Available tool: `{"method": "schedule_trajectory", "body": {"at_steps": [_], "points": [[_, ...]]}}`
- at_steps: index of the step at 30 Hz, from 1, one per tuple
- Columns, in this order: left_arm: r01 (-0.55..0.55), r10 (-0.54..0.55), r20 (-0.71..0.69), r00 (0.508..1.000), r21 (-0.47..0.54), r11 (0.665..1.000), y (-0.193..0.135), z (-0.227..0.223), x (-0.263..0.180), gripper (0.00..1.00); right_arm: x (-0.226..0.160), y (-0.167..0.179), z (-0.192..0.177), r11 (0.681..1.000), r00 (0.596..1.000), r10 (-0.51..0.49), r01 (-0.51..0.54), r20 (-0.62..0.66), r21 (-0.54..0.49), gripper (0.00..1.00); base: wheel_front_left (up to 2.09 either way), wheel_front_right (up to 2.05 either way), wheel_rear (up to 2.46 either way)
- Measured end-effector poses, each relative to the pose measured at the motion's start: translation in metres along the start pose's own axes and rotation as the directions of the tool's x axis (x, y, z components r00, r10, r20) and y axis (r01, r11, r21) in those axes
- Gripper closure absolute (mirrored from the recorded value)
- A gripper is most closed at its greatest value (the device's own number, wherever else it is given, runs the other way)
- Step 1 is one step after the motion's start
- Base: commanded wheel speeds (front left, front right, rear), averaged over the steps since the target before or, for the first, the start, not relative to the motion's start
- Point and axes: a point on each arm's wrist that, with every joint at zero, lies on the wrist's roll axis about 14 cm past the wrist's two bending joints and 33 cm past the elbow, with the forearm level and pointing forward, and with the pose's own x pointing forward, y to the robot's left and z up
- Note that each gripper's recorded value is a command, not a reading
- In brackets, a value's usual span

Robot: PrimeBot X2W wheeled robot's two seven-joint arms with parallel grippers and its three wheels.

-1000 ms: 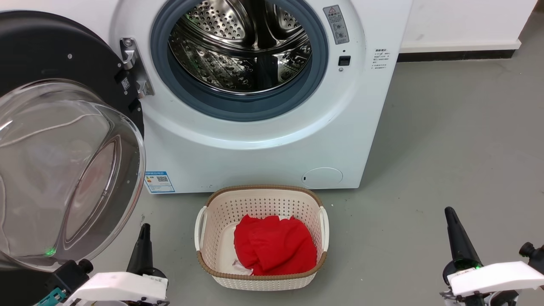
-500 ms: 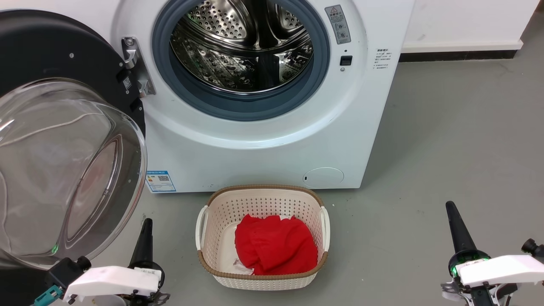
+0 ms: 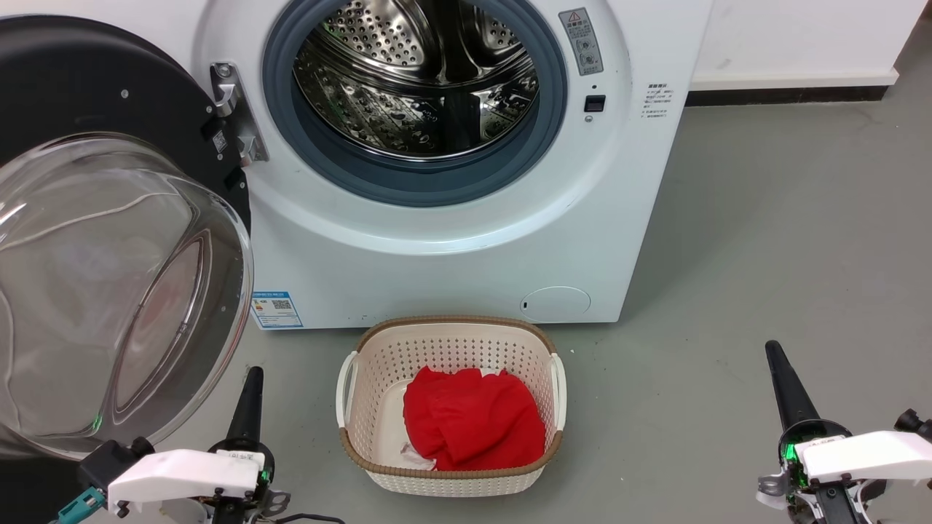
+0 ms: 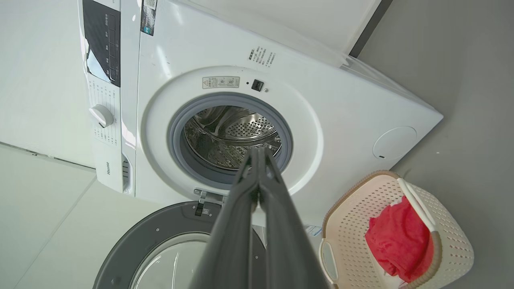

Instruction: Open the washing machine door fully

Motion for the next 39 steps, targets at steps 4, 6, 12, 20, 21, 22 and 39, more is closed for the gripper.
{"method": "schedule_trajectory", "body": {"at_steps": [4, 6, 12, 20, 21, 22, 39], "points": [[0.001, -0.001, -0.002, 1.000, -0.039, 0.999, 0.000, 0.000, 0.000, 1.00, 0.001, -0.001, 0.000, 0.999, 1.000, -0.004, 0.004, -0.001, 0.038, 1.00, 0.00, 0.00, 0.00], [0.002, -0.002, -0.001, 1.000, -0.059, 0.998, 0.000, 0.001, 0.001, 1.00, 0.002, -0.001, 0.000, 0.998, 1.000, -0.004, 0.005, -0.003, 0.057, 1.00, 0.00, 0.00, 0.00], [0.012, -0.012, -0.004, 1.000, -0.114, 0.993, -0.002, 0.002, 0.003, 1.00, 0.004, -0.001, 0.001, 0.994, 1.000, -0.004, 0.004, -0.003, 0.110, 1.00, 0.00, 0.00, 0.00], [0.020, -0.021, -0.007, 1.000, -0.183, 0.983, -0.003, 0.002, 0.004, 1.00, 0.005, -0.002, 0.001, 0.984, 1.000, -0.006, 0.007, -0.007, 0.177, 1.00, 0.00, 0.00, 0.00], [0.020, -0.022, -0.006, 1.000, -0.191, 0.981, -0.003, 0.003, 0.004, 1.00, 0.005, -0.002, 0.001, 0.983, 1.000, -0.007, 0.008, -0.007, 0.185, 1.00, 0.00, 0.00, 0.00], [0.022, -0.024, -0.006, 1.000, -0.199, 0.980, -0.003, 0.003, 0.004, 1.00, 0.005, -0.003, 0.001, 0.981, 1.000, -0.008, 0.009, -0.006, 0.192, 1.00, 0.00, 0.00, 0.00], [0.045, -0.049, -0.005, 0.999, -0.332, 0.942, -0.007, 0.005, 0.008, 1.00, 0.011, -0.001, 0.002, 0.946, 1.000, 0.001, 0.002, -0.011, 0.323, 1.00, 0.00, 0.00, 0.00]]}}
